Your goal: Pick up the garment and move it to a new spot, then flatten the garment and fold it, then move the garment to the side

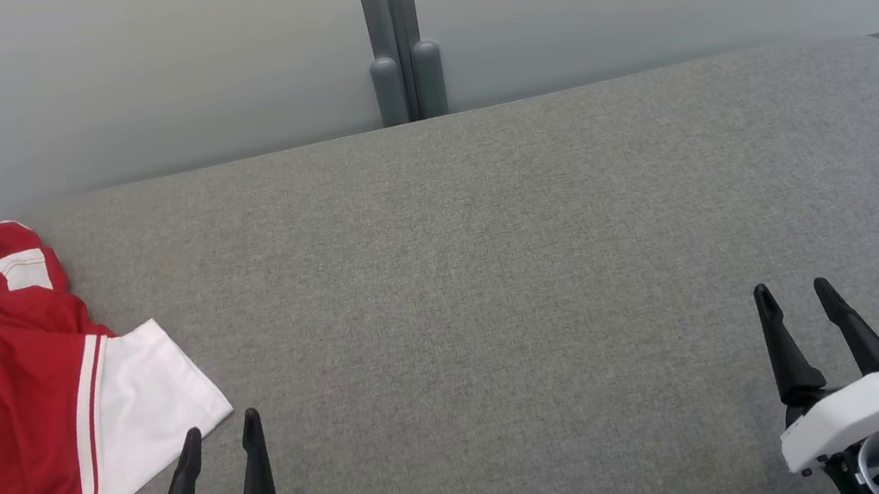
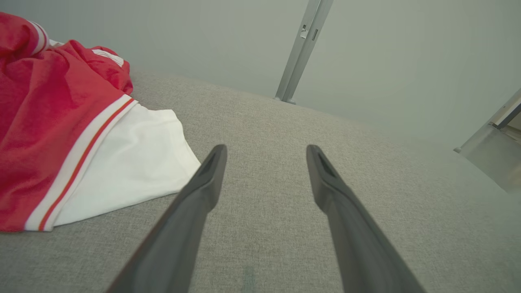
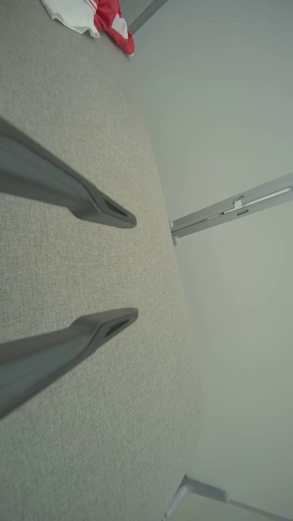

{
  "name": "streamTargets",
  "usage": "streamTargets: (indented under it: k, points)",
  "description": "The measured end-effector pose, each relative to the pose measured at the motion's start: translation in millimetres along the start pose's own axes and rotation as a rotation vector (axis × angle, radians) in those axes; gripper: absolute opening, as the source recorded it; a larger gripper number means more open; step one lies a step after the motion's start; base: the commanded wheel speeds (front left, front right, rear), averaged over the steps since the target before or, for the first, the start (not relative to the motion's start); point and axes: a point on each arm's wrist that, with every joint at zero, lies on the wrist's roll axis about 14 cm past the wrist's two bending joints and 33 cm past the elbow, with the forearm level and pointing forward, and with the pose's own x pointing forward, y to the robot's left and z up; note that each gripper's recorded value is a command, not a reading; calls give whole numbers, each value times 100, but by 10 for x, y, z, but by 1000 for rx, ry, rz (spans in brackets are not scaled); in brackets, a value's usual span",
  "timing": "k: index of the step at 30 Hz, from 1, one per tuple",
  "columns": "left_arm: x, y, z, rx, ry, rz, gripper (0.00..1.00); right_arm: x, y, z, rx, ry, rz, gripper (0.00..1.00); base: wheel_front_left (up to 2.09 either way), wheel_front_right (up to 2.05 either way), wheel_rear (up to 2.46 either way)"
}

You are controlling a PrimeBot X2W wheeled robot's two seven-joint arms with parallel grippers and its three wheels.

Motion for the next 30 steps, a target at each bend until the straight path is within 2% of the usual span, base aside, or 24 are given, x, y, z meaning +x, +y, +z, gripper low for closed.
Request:
streamTargets:
  k: [12,30]
  points:
    - [-8,-37,53,91,-26,-21,100,-11,41,-102,-25,19,10,100,0,0,0]
    - [-71,71,-88,154,3,12,100,-2,67,-105,-97,7,31,100,0,0,0]
